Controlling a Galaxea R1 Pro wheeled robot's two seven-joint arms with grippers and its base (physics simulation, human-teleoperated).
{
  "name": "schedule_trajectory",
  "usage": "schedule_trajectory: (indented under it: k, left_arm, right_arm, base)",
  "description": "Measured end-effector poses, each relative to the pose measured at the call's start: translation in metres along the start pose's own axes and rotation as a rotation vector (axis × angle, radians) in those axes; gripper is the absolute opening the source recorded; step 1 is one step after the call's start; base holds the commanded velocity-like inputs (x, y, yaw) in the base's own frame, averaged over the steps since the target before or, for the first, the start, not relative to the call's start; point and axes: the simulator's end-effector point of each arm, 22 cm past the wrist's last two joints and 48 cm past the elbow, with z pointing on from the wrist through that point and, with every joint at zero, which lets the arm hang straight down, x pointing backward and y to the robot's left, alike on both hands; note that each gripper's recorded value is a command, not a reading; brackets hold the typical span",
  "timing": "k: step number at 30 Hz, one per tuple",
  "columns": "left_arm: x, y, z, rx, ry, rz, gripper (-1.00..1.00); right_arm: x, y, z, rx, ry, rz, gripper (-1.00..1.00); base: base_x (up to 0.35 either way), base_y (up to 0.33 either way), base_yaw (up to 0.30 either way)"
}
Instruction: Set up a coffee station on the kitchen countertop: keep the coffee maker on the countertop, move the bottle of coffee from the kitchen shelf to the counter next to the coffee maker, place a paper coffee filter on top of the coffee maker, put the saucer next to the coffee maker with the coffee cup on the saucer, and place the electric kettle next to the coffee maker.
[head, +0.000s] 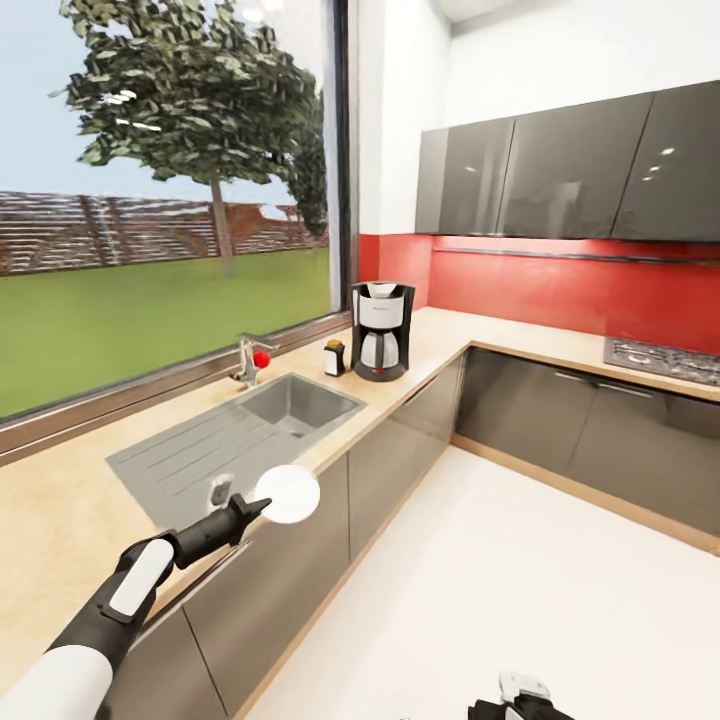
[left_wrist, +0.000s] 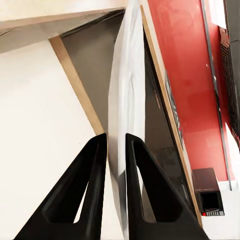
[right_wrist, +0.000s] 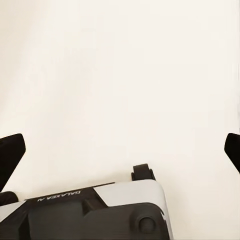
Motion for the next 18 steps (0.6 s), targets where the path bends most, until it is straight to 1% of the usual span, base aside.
schedule_trajectory:
  k: [15,17,18]
  left_arm:
    - [0.0010,0.0028,-0.0021,-0.003,0.001,-0.006,-1.00]
    - [0.0013,0.0021,-0.0052,0.000,-0.001,-0.007,-1.00]
    - [0.0012,0.0047,-0.0037,-0.005,0.001,-0.007,-1.00]
  right_arm:
    - [0.0003,-0.0004,0.0000,0.002,0.000,-0.001,1.00]
    - [0.0005,-0.0004,-0.0015,0.001,-0.002,-0.001,1.00]
    - [0.0004,-0.0004,0.0000,0.002,0.001,-0.001,1.00]
  base:
    - [0.000,0.000,-0.282]
    - [0.305,0.000,-0.282]
    - [0.324,-0.014,-0.282]
